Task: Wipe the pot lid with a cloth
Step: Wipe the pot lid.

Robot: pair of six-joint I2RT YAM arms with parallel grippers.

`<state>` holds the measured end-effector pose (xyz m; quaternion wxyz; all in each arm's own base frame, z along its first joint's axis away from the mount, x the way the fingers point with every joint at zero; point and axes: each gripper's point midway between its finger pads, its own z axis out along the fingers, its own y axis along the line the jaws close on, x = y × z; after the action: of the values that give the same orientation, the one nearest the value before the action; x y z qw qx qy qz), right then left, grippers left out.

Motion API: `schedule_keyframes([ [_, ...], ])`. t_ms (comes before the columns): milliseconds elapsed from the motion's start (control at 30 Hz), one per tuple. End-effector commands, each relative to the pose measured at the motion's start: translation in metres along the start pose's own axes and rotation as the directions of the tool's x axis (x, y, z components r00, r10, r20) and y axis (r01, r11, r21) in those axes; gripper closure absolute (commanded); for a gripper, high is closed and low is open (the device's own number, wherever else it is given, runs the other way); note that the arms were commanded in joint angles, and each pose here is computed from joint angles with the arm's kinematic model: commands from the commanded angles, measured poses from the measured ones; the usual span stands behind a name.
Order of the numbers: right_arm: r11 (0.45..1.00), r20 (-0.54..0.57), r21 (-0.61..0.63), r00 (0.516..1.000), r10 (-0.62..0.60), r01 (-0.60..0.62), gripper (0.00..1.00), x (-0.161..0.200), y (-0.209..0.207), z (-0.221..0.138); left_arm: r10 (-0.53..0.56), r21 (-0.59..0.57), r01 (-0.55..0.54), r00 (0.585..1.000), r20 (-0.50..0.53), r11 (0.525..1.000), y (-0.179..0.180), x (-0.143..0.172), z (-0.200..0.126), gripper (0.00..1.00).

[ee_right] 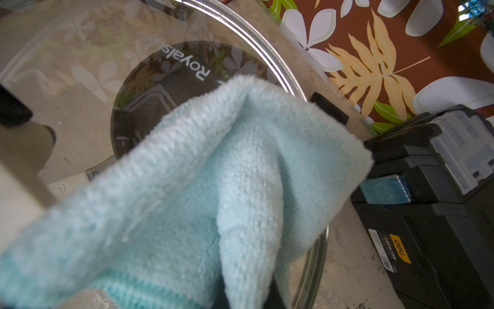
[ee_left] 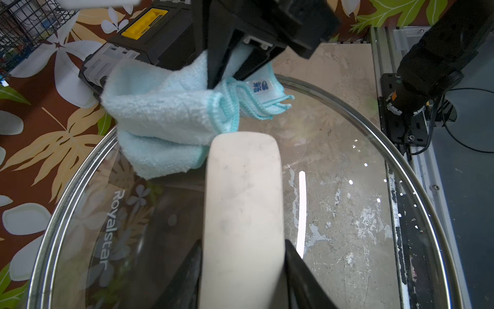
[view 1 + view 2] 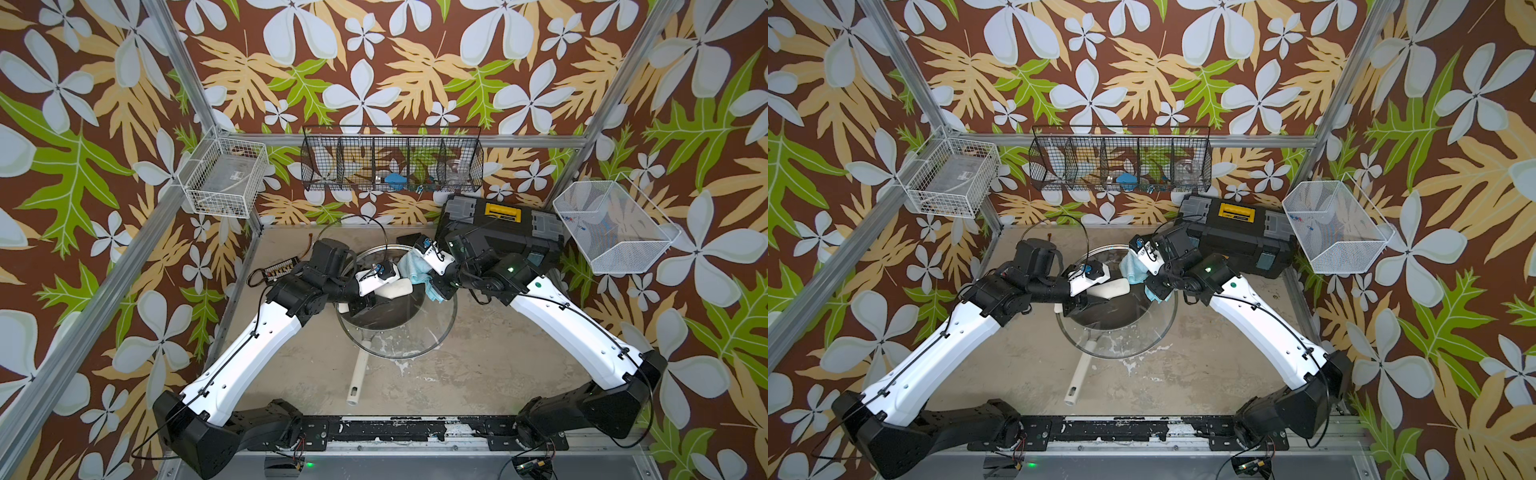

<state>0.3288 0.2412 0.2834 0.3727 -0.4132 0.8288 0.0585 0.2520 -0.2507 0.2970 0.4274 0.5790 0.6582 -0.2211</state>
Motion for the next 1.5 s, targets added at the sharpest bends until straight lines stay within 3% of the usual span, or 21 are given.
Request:
schedule_keyframes([
  [0,0.999,-0.019,-0.014,0.999,-0.043,0.043,1.00,0.000,-0.005,0.002,0.159,0.018,-0.167,0.965,0.206,0.986,-0.006,-0.049,-0.014,1.00],
  [367,0.975,-0.063,-0.114,0.978,-0.199,0.191,1.00,-0.011,0.001,0.009,0.218,0.038,-0.229,0.956,0.196,0.973,-0.007,-0.046,-0.007,1.00],
  [800,0.958,-0.042,-0.163,0.968,-0.246,0.237,1.00,-0.026,0.018,0.017,0.223,0.098,-0.249,0.950,0.218,0.964,-0.003,-0.046,0.012,1.00],
  [1233,0.927,0.019,-0.226,0.953,-0.303,0.299,1.00,-0.066,0.061,0.026,0.238,0.086,-0.266,0.938,0.250,0.960,-0.004,-0.055,0.006,1.00],
  [1467,0.922,0.009,-0.242,0.951,-0.310,0.303,1.00,-0.063,0.066,0.030,0.243,0.074,-0.270,0.936,0.254,0.960,-0.005,-0.055,0.004,1.00],
])
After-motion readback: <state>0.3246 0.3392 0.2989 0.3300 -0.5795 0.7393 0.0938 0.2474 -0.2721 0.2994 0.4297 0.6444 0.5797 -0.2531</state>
